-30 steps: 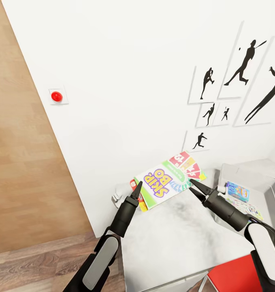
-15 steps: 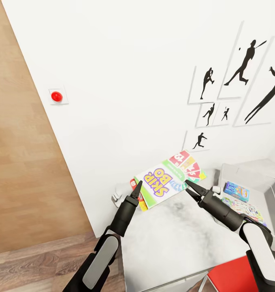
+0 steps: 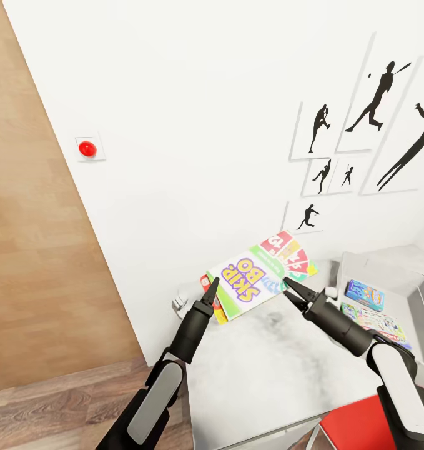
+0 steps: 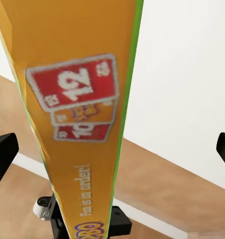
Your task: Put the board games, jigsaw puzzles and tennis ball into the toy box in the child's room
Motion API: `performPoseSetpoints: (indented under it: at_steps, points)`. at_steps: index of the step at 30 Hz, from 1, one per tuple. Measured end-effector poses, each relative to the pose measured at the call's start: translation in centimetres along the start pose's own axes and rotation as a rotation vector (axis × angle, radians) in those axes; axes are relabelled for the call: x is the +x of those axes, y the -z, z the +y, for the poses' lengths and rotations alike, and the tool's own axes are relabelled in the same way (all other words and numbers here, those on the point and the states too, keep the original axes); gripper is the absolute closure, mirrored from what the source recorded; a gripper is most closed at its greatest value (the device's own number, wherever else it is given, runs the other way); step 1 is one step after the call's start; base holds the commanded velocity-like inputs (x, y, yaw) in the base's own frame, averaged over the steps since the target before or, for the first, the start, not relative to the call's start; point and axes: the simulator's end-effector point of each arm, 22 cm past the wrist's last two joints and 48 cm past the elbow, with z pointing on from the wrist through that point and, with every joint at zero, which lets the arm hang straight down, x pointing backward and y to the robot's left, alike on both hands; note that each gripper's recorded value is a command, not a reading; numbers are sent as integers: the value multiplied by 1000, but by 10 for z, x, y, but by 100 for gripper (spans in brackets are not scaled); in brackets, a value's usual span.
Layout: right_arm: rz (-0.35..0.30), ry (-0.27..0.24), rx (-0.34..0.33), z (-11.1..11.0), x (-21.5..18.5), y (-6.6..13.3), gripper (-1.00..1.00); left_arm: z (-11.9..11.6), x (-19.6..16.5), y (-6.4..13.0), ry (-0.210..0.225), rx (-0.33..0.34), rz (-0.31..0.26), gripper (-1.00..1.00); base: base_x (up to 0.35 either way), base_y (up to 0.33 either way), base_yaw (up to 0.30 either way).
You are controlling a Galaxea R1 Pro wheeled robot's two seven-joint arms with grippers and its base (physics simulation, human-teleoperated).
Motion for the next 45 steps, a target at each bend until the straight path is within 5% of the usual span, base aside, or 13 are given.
performPoseSetpoints:
  at_steps: [11,31,32,45]
  points:
    - [-50,-12,-26,6,1,-10,-100,-1,-1,-1,2,2,-1,100,0,0,0]
    - [-22,-17,-51,14,17,-22,-100,0,0,-1,1,1,0,100,0,0,0]
    - [-21,-17,-51,14,17,-22,100,0,0,-1,2,1,0,100,0,0,0]
    - [-24,8,-28,9,16,-22,100,-10,-2,-2,-11,27,-4,100,0,0,0]
